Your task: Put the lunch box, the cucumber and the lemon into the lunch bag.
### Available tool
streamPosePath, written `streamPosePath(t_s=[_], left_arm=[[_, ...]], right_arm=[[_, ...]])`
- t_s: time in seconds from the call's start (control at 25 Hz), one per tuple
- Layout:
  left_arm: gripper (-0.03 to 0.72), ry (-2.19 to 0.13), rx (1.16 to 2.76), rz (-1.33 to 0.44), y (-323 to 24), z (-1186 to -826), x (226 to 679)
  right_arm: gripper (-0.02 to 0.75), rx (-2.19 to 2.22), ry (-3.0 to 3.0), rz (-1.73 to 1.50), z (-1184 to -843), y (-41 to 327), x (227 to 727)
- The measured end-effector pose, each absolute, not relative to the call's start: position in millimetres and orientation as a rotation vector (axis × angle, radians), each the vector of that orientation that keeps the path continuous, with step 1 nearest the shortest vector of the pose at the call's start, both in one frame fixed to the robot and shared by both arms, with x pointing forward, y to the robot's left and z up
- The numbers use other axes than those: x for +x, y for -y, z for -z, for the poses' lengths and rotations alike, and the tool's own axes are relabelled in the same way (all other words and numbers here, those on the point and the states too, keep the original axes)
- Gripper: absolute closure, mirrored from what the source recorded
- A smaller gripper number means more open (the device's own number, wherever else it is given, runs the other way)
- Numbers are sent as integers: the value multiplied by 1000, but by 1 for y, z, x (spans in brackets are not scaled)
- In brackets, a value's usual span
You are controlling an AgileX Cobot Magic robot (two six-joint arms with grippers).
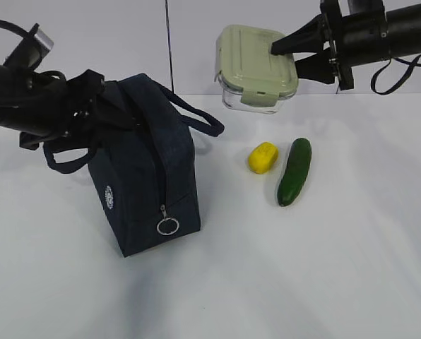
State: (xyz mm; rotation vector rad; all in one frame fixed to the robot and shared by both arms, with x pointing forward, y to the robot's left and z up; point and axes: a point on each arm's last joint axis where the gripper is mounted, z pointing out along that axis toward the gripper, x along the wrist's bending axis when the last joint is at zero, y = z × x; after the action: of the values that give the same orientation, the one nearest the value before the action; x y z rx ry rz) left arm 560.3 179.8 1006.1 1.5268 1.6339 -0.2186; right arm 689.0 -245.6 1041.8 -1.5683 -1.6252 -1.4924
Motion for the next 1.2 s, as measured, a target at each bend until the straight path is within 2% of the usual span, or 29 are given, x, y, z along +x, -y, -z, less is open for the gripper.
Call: streamPosePath(t_s=[0.44,0.76,1.2], left_arm=[[347,-1639,1507,230,-183,-1007,562],[354,-1658,1473,255,-204,-1010,564],[382,-1650,1479,241,-205,-1010,565]], right_arm=[[387,-1474,1652,1457,-1043,206,683],[387,-1460,1645,1461,-1044,201,682],[387,-1413,1655,1480,-1053,188,680]])
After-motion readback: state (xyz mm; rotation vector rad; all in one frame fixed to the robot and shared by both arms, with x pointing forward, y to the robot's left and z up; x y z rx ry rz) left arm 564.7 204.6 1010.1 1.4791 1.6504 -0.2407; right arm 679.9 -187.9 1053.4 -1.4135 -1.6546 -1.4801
